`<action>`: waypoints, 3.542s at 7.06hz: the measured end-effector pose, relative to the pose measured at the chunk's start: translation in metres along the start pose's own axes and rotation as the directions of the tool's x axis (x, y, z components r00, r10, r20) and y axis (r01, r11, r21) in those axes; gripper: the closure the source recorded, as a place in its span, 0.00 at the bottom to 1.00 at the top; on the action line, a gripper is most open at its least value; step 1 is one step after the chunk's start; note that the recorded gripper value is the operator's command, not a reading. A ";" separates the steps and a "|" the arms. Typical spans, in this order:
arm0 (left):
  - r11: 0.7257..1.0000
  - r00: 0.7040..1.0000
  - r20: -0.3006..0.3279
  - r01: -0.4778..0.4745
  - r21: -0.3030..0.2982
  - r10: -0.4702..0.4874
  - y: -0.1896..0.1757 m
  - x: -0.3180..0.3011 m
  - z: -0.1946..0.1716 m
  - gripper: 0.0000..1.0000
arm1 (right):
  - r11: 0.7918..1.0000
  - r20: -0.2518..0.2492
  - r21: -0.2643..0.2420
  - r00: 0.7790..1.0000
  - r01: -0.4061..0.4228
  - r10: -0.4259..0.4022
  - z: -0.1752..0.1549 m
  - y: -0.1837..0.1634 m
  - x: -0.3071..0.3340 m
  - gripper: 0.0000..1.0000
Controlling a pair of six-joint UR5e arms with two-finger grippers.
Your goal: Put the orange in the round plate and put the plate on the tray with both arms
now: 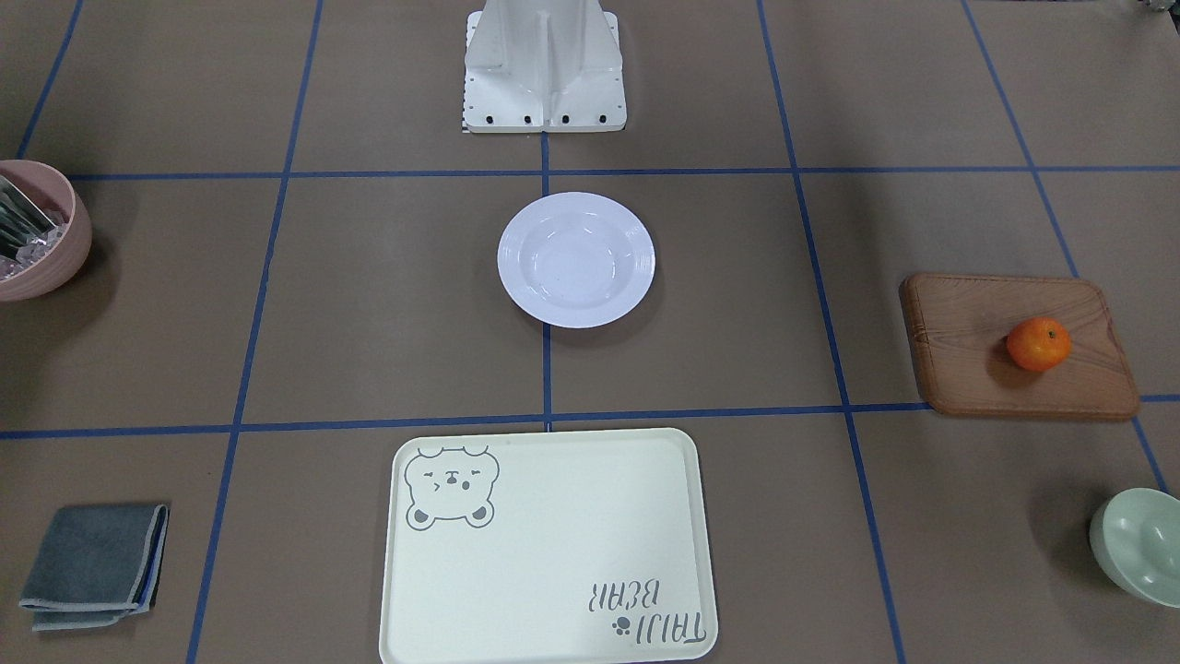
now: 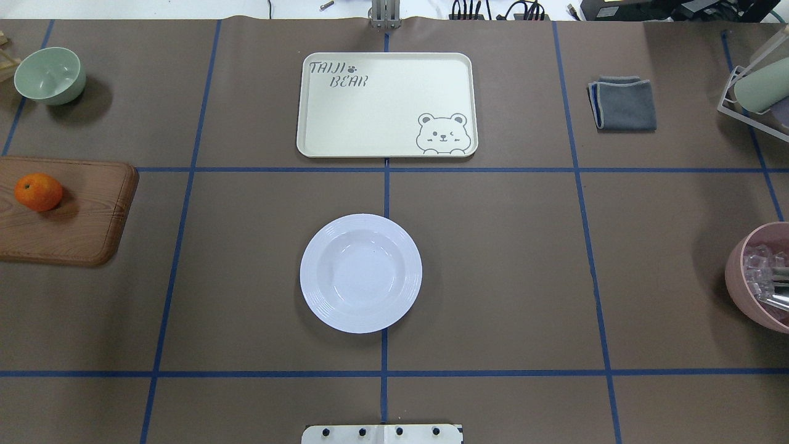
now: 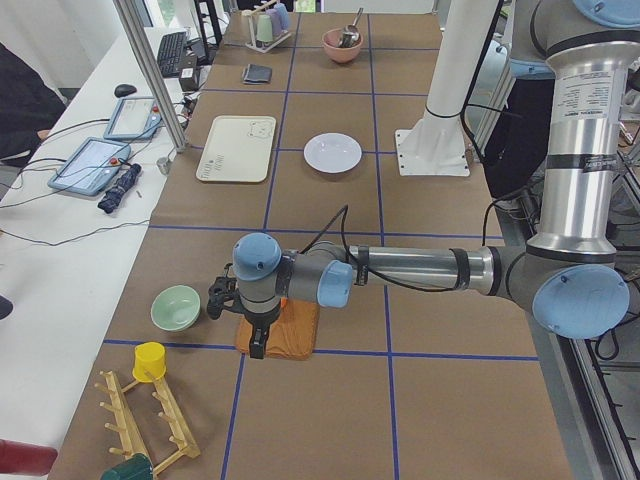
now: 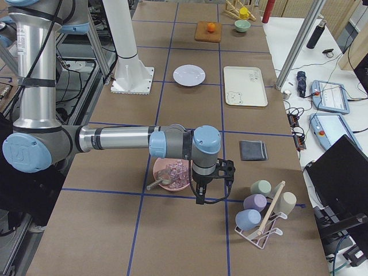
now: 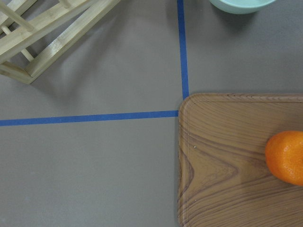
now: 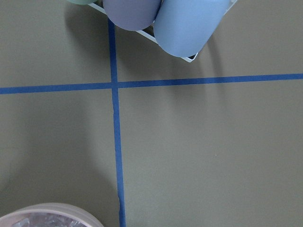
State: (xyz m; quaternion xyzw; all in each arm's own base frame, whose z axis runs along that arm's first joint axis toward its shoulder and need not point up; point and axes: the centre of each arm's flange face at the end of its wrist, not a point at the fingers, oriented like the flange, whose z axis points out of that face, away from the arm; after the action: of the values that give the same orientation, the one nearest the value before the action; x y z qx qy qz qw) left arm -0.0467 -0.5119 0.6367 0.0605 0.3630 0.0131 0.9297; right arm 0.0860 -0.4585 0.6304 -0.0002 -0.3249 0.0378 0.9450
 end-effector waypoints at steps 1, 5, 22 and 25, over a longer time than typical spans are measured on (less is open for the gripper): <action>1.000 1.000 -0.001 -0.011 0.009 0.011 -0.008 0.006 -0.003 0.01 | 1.000 0.002 0.001 1.000 0.004 -0.004 0.000 0.000 0.000 0.00; 0.999 0.999 -0.020 0.025 -0.041 -0.026 -0.024 0.064 0.031 0.01 | 1.000 0.003 -0.005 1.000 0.015 -0.015 0.002 0.000 -0.002 0.00; 0.971 0.983 -0.033 0.171 -0.166 -0.179 -0.082 0.341 0.039 1.00 | 0.992 0.015 -0.010 0.992 0.122 -0.122 0.005 -0.024 -0.061 0.00; 0.933 0.951 -0.031 0.294 -0.209 -0.307 -0.045 0.573 0.037 1.00 | 0.992 0.087 -0.018 0.989 0.121 -0.119 0.007 -0.021 -0.069 0.00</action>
State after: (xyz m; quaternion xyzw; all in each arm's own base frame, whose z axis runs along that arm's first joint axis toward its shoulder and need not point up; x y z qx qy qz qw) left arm 0.3997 -0.5211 0.2725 -0.0906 0.3940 -0.0906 0.9101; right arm 0.0288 -0.4841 0.5943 0.0101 -0.3649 -0.0231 0.9307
